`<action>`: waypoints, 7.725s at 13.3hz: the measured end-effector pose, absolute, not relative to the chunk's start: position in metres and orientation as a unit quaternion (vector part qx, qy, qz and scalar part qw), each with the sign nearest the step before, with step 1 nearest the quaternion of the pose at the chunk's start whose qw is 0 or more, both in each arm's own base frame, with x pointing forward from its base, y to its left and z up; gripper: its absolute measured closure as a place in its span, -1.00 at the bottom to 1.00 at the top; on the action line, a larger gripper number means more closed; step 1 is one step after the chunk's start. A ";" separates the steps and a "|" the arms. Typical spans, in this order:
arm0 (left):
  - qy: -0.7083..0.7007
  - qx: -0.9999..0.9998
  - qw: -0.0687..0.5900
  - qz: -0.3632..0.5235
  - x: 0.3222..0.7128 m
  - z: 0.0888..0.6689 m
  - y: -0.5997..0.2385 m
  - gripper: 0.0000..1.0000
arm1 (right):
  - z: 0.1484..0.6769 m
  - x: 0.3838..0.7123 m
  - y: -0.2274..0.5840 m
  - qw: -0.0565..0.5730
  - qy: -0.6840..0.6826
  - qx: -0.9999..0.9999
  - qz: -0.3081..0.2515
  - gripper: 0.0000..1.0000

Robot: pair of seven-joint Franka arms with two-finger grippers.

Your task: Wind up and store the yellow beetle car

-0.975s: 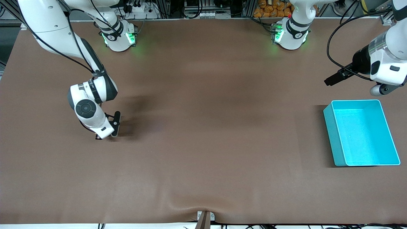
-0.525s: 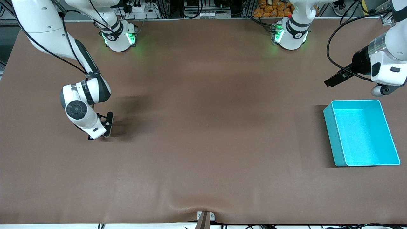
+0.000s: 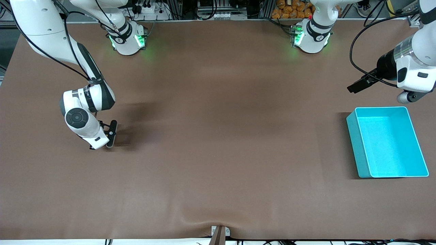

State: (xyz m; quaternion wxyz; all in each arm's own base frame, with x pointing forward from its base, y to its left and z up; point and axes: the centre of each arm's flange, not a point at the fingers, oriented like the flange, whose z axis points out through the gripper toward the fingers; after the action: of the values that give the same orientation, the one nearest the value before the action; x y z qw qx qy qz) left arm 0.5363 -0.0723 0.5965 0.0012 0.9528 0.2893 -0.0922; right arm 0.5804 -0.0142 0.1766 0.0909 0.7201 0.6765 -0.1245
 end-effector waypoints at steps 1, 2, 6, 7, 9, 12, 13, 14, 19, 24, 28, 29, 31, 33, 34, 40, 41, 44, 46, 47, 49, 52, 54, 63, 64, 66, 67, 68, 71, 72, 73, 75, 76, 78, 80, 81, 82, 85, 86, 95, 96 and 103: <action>0.294 0.951 0.001 -0.092 0.536 0.596 -0.072 -1.00 | 0.170 0.579 -0.016 0.088 0.676 0.721 -0.127 -0.24; 0.297 0.950 0.000 -0.093 0.536 0.596 -0.072 -1.00 | 0.165 0.580 -0.018 0.088 0.676 0.721 -0.126 -0.47; 0.300 0.949 0.000 -0.094 0.537 0.594 -0.072 -1.00 | 0.171 0.588 -0.021 0.095 0.673 0.724 -0.118 -1.00; 0.300 0.949 -0.001 -0.095 0.538 0.593 -0.072 -1.00 | 0.174 0.591 -0.022 0.097 0.672 0.725 -0.118 -1.00; 0.303 0.948 -0.001 -0.097 0.538 0.592 -0.071 -1.00 | 0.182 0.597 -0.028 0.102 0.667 0.729 -0.117 -1.00; 0.321 0.942 -0.004 -0.101 0.540 0.587 -0.067 -1.00 | 0.213 0.609 -0.040 0.121 0.656 0.739 -0.099 -1.00; 0.328 0.939 -0.005 -0.103 0.541 0.585 -0.066 -1.00 | 0.230 0.613 -0.043 0.130 0.652 0.741 -0.090 -1.00; 0.333 0.937 -0.006 -0.106 0.543 0.581 -0.066 -1.00 | 0.250 0.616 -0.044 0.139 0.648 0.745 -0.078 -1.00; 0.347 0.930 -0.012 -0.121 0.548 0.565 -0.062 -1.00 | 0.339 0.617 -0.066 0.088 0.543 0.835 -0.004 -1.00; 0.376 0.916 -0.024 -0.135 0.550 0.523 -0.044 -1.00 | 0.464 0.631 -0.102 0.074 0.468 0.878 0.071 -1.00; 0.440 0.889 -0.038 -0.124 0.552 0.468 -0.036 -1.00 | 0.527 0.628 -0.126 0.028 0.403 0.906 0.128 -1.00; 0.461 0.879 -0.043 -0.115 0.551 0.452 -0.034 -1.00 | 0.539 0.625 -0.130 0.017 0.368 0.920 0.133 -1.00; 0.502 0.858 -0.045 -0.098 0.549 0.422 -0.029 -1.00 | 0.566 0.612 -0.122 -0.008 0.283 0.950 0.130 -1.00; 0.542 0.835 -0.040 -0.086 0.549 0.396 -0.018 -1.00 | 0.592 0.593 -0.103 -0.039 0.211 0.970 0.111 -1.00; 0.564 0.821 -0.037 -0.078 0.552 0.384 -0.012 -1.00 | 0.601 0.582 -0.093 -0.054 0.178 0.978 0.094 -1.00; 0.679 0.733 -0.002 -0.032 0.584 0.305 0.021 -1.00 | 0.645 0.551 -0.049 -0.041 0.059 0.997 0.038 -1.00; 0.687 0.726 0.004 -0.029 0.587 0.293 0.027 -1.00 | 0.644 0.550 -0.038 -0.040 0.040 0.998 0.028 -1.00; 0.696 0.718 0.024 -0.014 0.595 0.265 0.038 -1.00 | 0.643 0.548 -0.010 -0.035 0.012 0.999 0.013 -1.00; 0.694 0.720 0.031 -0.004 0.599 0.244 0.041 -1.00 | 0.646 0.548 -0.005 -0.032 0.012 0.999 0.015 -1.00; 0.692 0.721 0.033 -0.001 0.600 0.234 0.041 -1.00 | 0.646 0.547 -0.006 -0.031 0.011 0.999 0.011 -1.00; 0.690 0.723 0.043 0.007 0.602 0.212 0.040 -1.00 | 0.642 0.542 -0.009 -0.029 0.009 0.999 -0.014 -1.00; 0.684 0.728 0.043 0.006 0.601 0.186 0.035 -1.00 | 0.641 0.538 -0.017 0.000 0.005 1.000 -0.029 -1.00; 0.677 0.735 0.040 0.006 0.600 0.182 0.030 -0.68 | 0.641 0.538 -0.017 0.005 0.006 1.000 -0.030 -1.00; 0.604 0.795 0.021 0.054 0.615 0.241 0.013 0.07 | 0.630 0.541 -0.001 0.006 0.019 0.999 -0.048 -1.00; 0.583 0.810 0.015 0.058 0.616 0.260 0.012 0.07 | 0.629 0.542 0.000 0.006 0.020 0.999 -0.048 -1.00; 0.536 0.842 -0.003 0.062 0.613 0.296 0.020 0.07 | 0.629 0.543 0.004 0.006 0.023 0.999 -0.048 -1.00; 0.513 0.856 -0.014 0.059 0.612 0.310 0.031 0.07 | 0.629 0.543 0.007 0.006 0.026 0.998 -0.048 -1.00; 0.489 0.870 -0.025 0.053 0.611 0.321 0.044 0.07 | 0.629 0.543 0.010 0.006 0.029 0.998 -0.048 -1.00; 0.426 0.903 -0.040 0.031 0.616 0.347 0.086 0.07 | 0.631 0.543 0.014 0.007 0.033 0.998 -0.045 -1.00; 0.405 0.913 -0.035 0.023 0.617 0.357 0.101 0.07 | 0.631 0.543 0.015 0.007 0.034 0.998 -0.045 -1.00; 0.384 0.923 -0.032 0.017 0.618 0.366 0.116 0.07 | 0.631 0.543 0.015 0.007 0.034 0.998 -0.045 -1.00; 0.337 0.941 -0.033 0.007 0.616 0.378 0.147 0.07 | 0.632 0.543 0.016 0.007 0.034 0.998 -0.045 -1.00; 0.312 0.949 -0.033 0.003 0.614 0.380 0.159 0.07 | 0.632 0.543 0.016 0.007 0.034 0.998 -0.045 -1.00; 0.264 0.964 -0.032 -0.004 0.611 0.376 0.179 0.07 | 0.632 0.543 0.016 0.003 0.034 0.998 -0.044 -1.00; 0.215 0.976 -0.028 -0.013 0.609 0.364 0.199 0.07 | 0.632 0.543 0.017 0.000 0.035 0.998 -0.044 -1.00; 0.190 0.981 -0.026 -0.017 0.610 0.358 0.209 0.07 | 0.632 0.543 0.017 0.000 0.035 0.998 -0.044 -1.00; 0.164 0.986 -0.022 -0.022 0.610 0.350 0.219 0.07 | 0.632 0.543 0.017 0.000 0.034 0.998 -0.044 -1.00; 0.106 0.994 -0.009 -0.034 0.613 0.319 0.247 0.07 | 0.631 0.543 0.018 -0.006 0.034 0.998 -0.045 -1.00; 0.095 0.995 -0.006 -0.032 0.615 0.308 0.252 0.07 | 0.631 0.543 0.018 -0.009 0.034 0.998 -0.045 -1.00; 0.020 1.000 0.008 -0.021 0.623 0.241 0.254 0.07 | 0.631 0.542 0.020 -0.024 0.035 0.998 -0.047 -1.00; 0.011 1.000 0.004 -0.022 0.622 0.237 0.255 0.07 | 0.630 0.543 0.020 -0.024 0.034 0.998 -0.047 -1.00; -0.004 0.999 0.007 -0.049 0.604 0.205 0.245 0.07 | 0.627 0.544 0.018 -0.025 0.032 0.998 -0.052 -1.00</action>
State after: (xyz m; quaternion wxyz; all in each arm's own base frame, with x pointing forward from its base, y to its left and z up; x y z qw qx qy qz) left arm 0.6045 0.2453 0.2049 0.0073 0.9987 -0.0044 -0.0495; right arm 0.5438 0.0184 0.6267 -0.0248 0.9978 0.0322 -0.0524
